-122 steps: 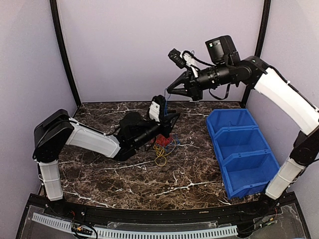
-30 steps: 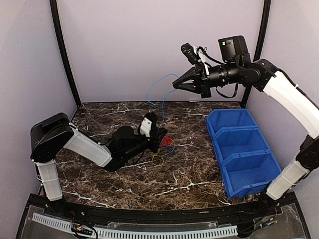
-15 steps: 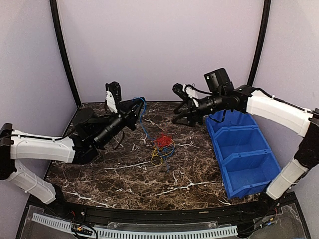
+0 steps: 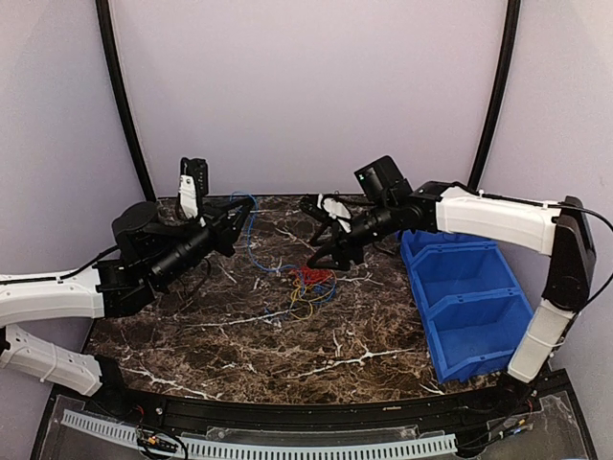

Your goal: Untangle the cables

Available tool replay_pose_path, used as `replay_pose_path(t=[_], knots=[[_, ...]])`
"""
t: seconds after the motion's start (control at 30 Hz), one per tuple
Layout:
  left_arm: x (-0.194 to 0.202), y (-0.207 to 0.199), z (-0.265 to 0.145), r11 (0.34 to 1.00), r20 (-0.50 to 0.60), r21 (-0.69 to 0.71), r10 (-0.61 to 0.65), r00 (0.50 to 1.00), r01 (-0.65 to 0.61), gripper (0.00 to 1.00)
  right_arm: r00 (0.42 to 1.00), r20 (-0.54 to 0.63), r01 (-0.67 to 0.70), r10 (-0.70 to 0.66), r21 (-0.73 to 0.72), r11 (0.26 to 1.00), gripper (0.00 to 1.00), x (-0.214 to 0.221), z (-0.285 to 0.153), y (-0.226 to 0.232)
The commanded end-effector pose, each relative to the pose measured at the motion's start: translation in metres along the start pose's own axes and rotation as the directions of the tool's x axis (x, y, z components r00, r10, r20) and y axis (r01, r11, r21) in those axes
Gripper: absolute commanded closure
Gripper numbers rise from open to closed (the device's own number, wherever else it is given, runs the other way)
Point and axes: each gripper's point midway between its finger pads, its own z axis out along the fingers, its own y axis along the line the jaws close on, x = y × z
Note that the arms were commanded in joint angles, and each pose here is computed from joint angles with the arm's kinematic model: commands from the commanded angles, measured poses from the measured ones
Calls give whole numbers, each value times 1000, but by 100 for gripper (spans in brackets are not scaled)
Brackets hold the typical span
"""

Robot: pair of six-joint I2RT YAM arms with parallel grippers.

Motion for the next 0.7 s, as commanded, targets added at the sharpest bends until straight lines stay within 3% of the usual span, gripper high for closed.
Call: replay_pose_path(t=[0.0,0.07,0.17,0.43,0.67], knots=[[6,7,-3,999,-45,-43,-19,999,17,100,976,155,156,-153,-11,988,33,-68,-31,41],[8,7,-2,998,-48,-42,-49,998,47,100,972,142,191,-185,-26,981,21,-71,-27,55],[13,8,0,994,-55,-50,-98,994,95,100,966,112,238,-232,-44,970,15,-73,-13,70],[21,9,-3,983,-53,-45,-180,982,177,100,958,83,282,-274,-109,953,18,-70,17,93],[19,13,-9,979,-40,-57,-200,979,197,100,961,59,272,-272,8,962,20,-71,27,73]])
